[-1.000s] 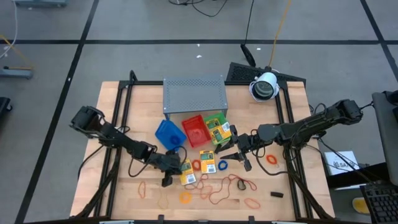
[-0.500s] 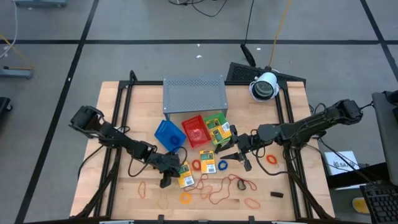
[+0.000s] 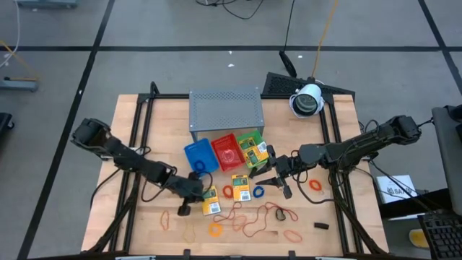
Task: Pick & Place Office Desk Supplies
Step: Adjust the blue bin
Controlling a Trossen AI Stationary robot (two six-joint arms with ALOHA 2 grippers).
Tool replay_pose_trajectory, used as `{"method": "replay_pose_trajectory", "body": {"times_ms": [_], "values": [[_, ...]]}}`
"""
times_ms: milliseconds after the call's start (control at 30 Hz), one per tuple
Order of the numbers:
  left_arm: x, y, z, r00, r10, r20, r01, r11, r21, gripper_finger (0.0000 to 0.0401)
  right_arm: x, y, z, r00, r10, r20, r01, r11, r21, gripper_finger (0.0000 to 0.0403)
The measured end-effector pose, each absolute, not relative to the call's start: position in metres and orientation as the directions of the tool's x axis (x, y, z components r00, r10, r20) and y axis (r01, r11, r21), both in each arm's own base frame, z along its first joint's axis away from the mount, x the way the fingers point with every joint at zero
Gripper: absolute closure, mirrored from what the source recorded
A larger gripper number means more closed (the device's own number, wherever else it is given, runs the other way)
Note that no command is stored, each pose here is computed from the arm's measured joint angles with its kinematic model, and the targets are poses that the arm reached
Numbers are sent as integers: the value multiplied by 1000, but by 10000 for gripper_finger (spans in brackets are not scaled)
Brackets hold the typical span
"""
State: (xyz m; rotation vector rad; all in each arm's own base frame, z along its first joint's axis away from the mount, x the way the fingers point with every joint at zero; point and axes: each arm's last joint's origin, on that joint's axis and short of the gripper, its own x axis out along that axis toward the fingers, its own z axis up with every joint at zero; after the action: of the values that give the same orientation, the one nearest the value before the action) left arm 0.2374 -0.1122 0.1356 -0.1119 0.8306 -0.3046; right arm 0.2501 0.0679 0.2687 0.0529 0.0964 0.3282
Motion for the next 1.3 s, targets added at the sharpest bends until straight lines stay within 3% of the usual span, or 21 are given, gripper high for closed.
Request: {"method": "replay_pose_trajectory", "body": {"times_ms": [233,400,800,1000,1300], "values": [[232,-119,145,662,-305,-684,306,944,-124,399,250,68,269,942,324,-87,-320,946,61,277],[230,-114,155,690,-280,-668,221,960,-174,388,250,68,269,942,324,-87,-320,945,61,277],[207,-86,194,785,10,-620,54,995,84,397,250,67,266,954,279,-109,-279,960,15,277],[178,-69,202,714,183,-676,-118,983,141,388,250,63,260,975,145,-171,-149,989,-8,277],[151,-52,198,562,340,-754,-294,934,202,395,250,62,260,975,143,-170,-146,989,-6,277]]}}
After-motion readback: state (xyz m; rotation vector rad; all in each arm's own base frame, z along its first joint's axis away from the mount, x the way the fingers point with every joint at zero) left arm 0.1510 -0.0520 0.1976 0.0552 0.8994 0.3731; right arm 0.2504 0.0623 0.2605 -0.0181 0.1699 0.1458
